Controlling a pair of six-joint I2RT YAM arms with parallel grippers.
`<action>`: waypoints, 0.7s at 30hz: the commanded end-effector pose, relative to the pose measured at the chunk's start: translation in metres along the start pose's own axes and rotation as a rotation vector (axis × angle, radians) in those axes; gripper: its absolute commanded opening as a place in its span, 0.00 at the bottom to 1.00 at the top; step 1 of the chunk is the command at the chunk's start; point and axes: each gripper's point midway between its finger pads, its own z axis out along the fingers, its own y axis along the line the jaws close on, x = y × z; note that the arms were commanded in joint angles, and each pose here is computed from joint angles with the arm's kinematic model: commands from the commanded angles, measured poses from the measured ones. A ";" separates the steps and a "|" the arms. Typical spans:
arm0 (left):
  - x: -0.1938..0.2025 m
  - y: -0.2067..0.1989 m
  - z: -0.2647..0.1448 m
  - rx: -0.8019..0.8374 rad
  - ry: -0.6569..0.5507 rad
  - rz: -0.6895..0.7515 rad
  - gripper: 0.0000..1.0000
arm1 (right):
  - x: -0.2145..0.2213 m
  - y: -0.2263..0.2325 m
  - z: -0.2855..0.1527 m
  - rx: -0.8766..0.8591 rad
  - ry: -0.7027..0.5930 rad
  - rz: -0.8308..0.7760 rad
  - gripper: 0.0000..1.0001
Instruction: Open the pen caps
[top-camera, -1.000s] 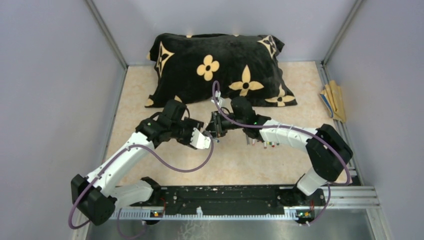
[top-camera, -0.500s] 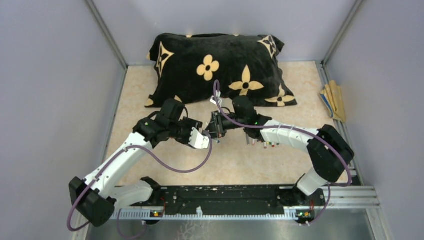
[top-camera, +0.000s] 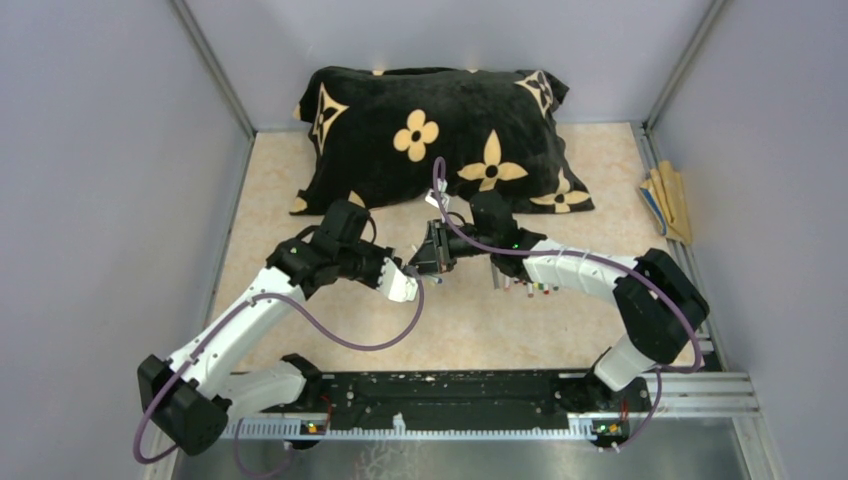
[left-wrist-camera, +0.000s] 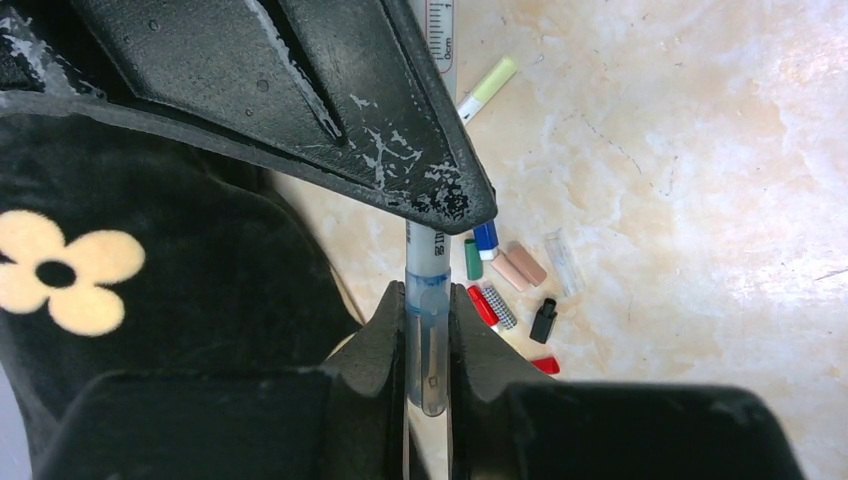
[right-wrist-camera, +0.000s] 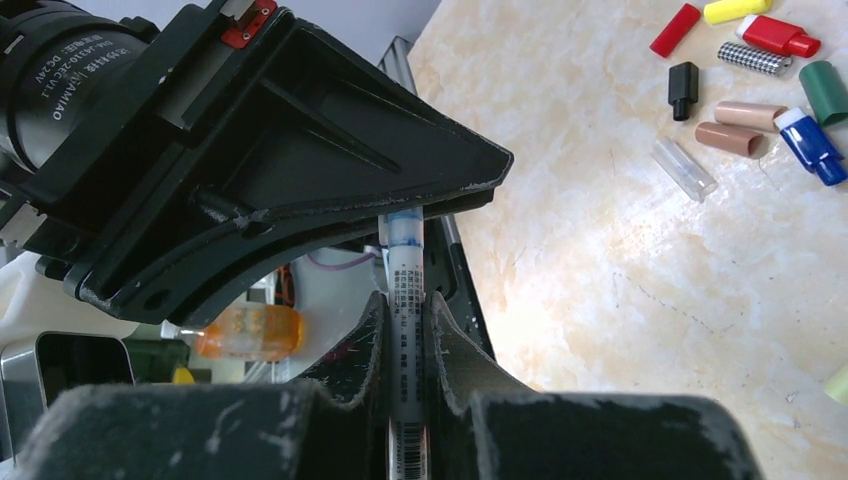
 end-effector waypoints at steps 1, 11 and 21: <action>0.001 0.005 0.000 -0.032 0.007 0.022 0.00 | -0.007 0.005 -0.001 -0.004 -0.023 -0.035 0.00; 0.050 -0.004 0.007 0.018 0.168 -0.038 0.00 | 0.007 -0.006 -0.032 0.157 -0.062 -0.085 0.00; 0.085 0.005 0.001 0.022 0.228 -0.066 0.00 | 0.031 -0.019 -0.063 0.288 -0.074 -0.105 0.00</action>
